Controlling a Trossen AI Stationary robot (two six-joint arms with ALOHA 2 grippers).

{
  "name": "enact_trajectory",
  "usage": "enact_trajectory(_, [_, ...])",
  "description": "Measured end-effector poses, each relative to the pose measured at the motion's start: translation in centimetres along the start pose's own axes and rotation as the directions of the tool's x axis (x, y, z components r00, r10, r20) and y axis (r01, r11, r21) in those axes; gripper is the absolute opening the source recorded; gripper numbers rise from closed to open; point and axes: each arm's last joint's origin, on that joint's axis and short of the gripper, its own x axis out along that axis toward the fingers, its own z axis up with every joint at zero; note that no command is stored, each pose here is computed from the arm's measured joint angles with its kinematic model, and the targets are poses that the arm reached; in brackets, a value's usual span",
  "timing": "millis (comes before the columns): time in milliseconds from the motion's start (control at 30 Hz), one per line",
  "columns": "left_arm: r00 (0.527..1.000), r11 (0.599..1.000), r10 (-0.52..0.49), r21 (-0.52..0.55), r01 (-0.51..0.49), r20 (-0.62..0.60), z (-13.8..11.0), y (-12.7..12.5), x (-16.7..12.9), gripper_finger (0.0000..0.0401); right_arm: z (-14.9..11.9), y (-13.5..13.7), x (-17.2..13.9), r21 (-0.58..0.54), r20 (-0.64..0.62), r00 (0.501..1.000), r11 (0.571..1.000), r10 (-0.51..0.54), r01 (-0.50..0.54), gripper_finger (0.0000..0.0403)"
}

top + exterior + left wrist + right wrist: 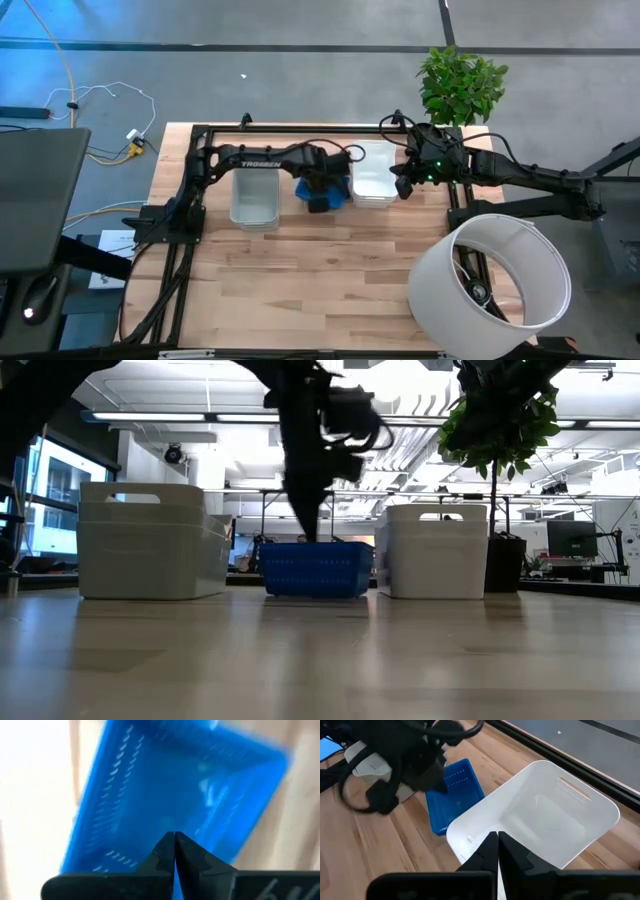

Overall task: Stack baskets by color
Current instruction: Adjust the blue bins

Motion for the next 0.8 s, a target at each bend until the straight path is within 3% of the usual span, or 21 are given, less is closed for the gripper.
enact_trajectory(133, [0.991, 0.996, 0.011, 0.085, 0.001, -0.136, -1.5, 1.6, 0.1, 0.0, 0.0, 0.0, 0.0, 0.006, 0.003, 1.0, 1.0, 0.002, -0.002, 0.0])
enact_trajectory(300, [0.977, 0.986, 0.002, 0.162, 0.034, -0.212, -2.5, 2.1, 0.7, 0.0, 0.0, 0.0, 0.0, 0.018, 0.002, 1.0, 1.0, 0.004, -0.004, 0.0])
enact_trajectory(500, [0.977, 0.98, -0.088, 0.158, 0.12, -0.193, -2.4, 1.4, 0.6, 0.0, 0.0, 0.0, 0.0, 0.018, 0.005, 1.0, 1.0, -0.003, 0.003, 0.0])
enact_trajectory(800, [0.964, 0.98, -0.12, 0.125, 0.153, -0.238, -2.6, -0.1, 0.4, 0.0, 0.1, -0.1, 0.0, 0.012, 0.018, 0.999, 0.999, -0.035, 0.035, 0.0])
